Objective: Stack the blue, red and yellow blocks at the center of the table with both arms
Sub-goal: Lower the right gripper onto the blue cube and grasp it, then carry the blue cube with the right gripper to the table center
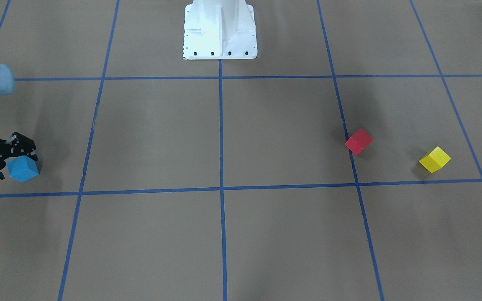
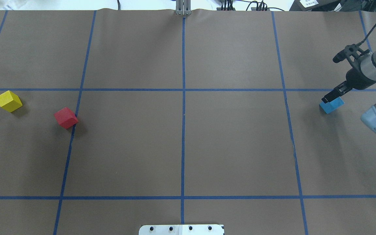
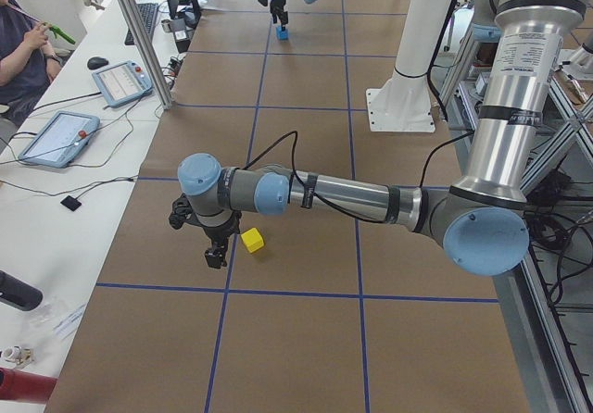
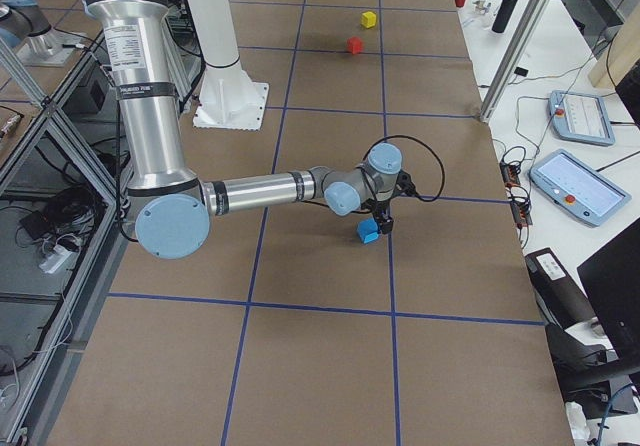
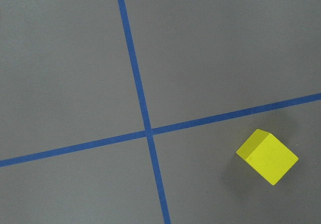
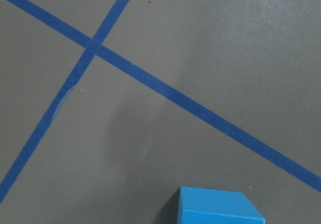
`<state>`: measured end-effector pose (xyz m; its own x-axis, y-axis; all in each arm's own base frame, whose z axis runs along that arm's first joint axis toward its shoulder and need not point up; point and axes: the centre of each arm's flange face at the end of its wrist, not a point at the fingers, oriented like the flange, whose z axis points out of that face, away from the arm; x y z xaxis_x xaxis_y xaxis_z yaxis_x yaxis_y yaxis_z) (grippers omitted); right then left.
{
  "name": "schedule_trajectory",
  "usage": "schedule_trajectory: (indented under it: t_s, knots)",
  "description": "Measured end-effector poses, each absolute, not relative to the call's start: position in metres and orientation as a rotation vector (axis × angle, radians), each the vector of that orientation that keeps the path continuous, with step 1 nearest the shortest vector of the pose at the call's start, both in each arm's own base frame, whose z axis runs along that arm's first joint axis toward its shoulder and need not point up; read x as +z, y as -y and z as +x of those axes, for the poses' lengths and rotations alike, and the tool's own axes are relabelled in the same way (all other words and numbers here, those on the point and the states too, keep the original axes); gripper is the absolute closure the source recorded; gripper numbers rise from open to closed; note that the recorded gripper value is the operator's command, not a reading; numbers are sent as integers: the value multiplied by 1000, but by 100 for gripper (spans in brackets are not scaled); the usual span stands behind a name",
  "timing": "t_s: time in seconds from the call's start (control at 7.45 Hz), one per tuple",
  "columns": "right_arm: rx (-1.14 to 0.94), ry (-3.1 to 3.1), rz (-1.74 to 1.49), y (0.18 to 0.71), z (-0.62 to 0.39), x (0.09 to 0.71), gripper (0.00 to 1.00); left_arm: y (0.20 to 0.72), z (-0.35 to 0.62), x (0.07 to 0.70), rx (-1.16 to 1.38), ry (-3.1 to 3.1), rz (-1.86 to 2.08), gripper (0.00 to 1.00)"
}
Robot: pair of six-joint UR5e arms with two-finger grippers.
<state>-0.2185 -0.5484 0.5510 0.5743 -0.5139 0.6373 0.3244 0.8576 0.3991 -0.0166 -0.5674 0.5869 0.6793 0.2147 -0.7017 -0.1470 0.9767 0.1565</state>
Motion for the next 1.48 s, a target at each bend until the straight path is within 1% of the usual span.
schedule_trajectory:
  t_s: [0.27, 0.81, 1.07, 1.21, 1.34, 1.48]
  knots:
    - [-508, 827, 239, 560, -211, 543, 0, 567, -16, 586, 204, -806, 92, 0]
    - [-512, 766, 191, 556, -225, 573, 0, 567, -16, 585, 205, -808, 96, 0]
    - [-522, 763, 173, 551, -236, 578, 0, 567, -16, 585, 205, -808, 96, 0]
    - [-523, 765, 169, 550, -237, 579, 10, 567, -16, 585, 205, -808, 96, 0]
    - [-522, 764, 163, 550, -238, 580, 78, 567, -16, 584, 205, -809, 97, 0]
    - [-519, 763, 154, 549, -238, 581, 100, 567, -16, 584, 207, -809, 98, 0]
